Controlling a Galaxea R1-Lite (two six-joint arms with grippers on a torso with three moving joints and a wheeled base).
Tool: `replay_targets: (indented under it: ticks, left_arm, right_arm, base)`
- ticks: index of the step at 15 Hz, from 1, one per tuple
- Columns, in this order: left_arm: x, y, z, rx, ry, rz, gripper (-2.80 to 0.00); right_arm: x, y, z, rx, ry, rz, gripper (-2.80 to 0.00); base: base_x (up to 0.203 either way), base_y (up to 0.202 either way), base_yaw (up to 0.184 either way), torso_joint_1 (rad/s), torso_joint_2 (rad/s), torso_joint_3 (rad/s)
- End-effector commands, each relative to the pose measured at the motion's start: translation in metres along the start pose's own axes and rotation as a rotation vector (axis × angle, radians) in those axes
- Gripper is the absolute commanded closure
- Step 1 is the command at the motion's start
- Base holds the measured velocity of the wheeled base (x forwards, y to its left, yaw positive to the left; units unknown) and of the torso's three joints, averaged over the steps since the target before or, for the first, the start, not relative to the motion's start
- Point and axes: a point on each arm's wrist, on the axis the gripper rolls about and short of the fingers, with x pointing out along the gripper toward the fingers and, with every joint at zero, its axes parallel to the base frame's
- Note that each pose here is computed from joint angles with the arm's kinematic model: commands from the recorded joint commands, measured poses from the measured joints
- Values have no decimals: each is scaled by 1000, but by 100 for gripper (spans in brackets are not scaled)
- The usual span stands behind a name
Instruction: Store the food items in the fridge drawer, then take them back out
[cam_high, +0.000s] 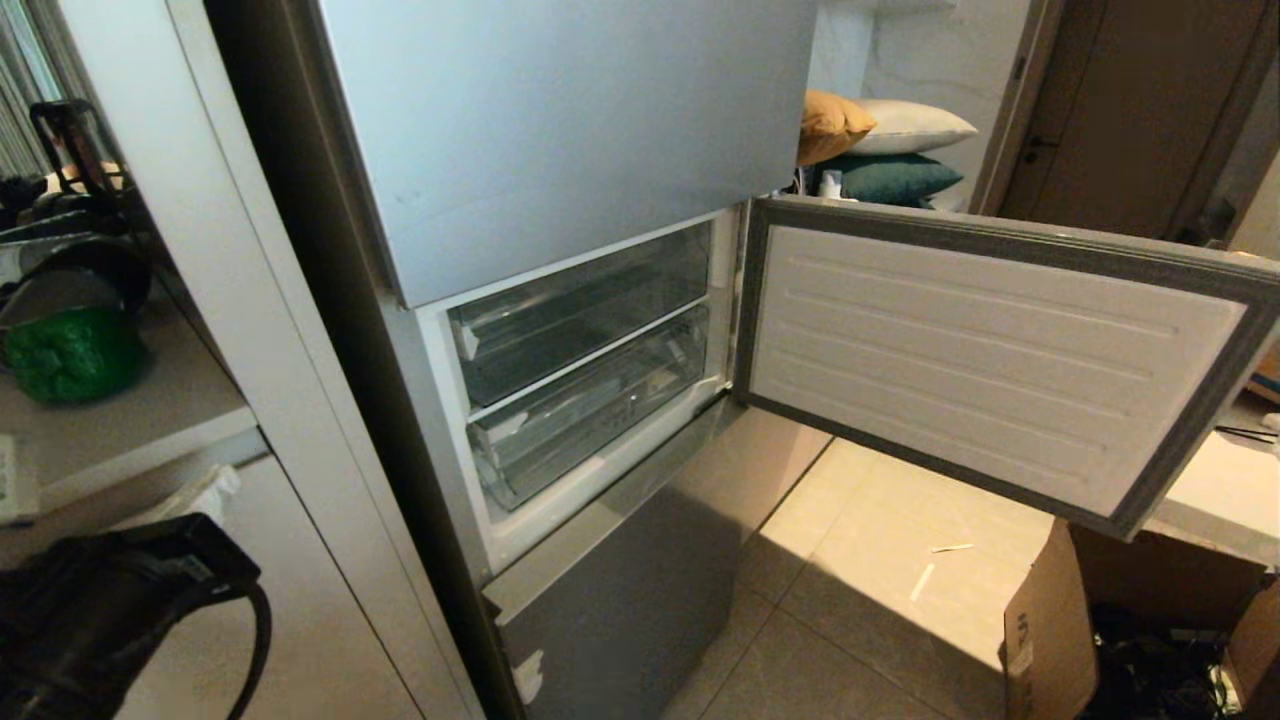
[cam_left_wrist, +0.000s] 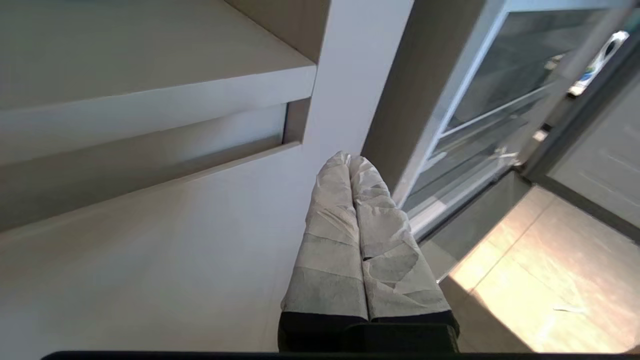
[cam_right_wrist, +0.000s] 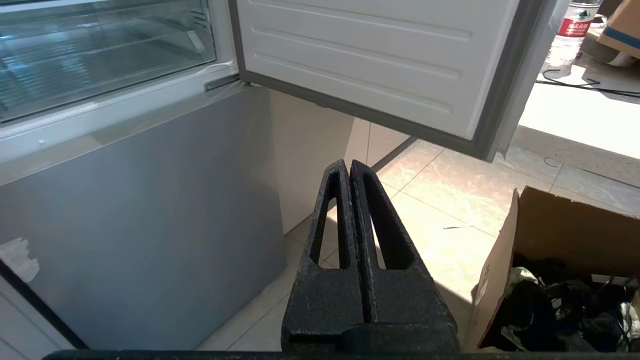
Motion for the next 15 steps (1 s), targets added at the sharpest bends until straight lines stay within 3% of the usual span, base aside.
replay_targets:
  ticks: [1,8,10,13,14,15]
  left_arm:
    - [-14,7,6,-27,-48,-2,0]
    - [-89,44,21,-100,-218,-28,0]
    - [-116,59,18,-88,-218,-6,0]
    - [-136,70,6,-19,-122,53,0]
    - [-135,70,-4,48,-23,45,0]
    - [-135,69,-13,105,72,-28,0]
  right_arm:
    - [2,0,-9,0,31,0,0]
    - [2,0,-9,0,31,0,0]
    - [2,0,-9,0,31,0,0]
    - [2,0,-8,-2,31,0,0]
    - [2,0,-8,-2,31,0,0]
    - [2,0,-8,-2,31,0,0]
  base:
    - [0,0,0,0,0,0]
    - [0,0,0,0,0,0]
    - [0,0,0,0,0,0]
    - [0,0,0,0,0,0]
    - [0,0,0,0,0,0]
    - [0,0,0,0,0,0]
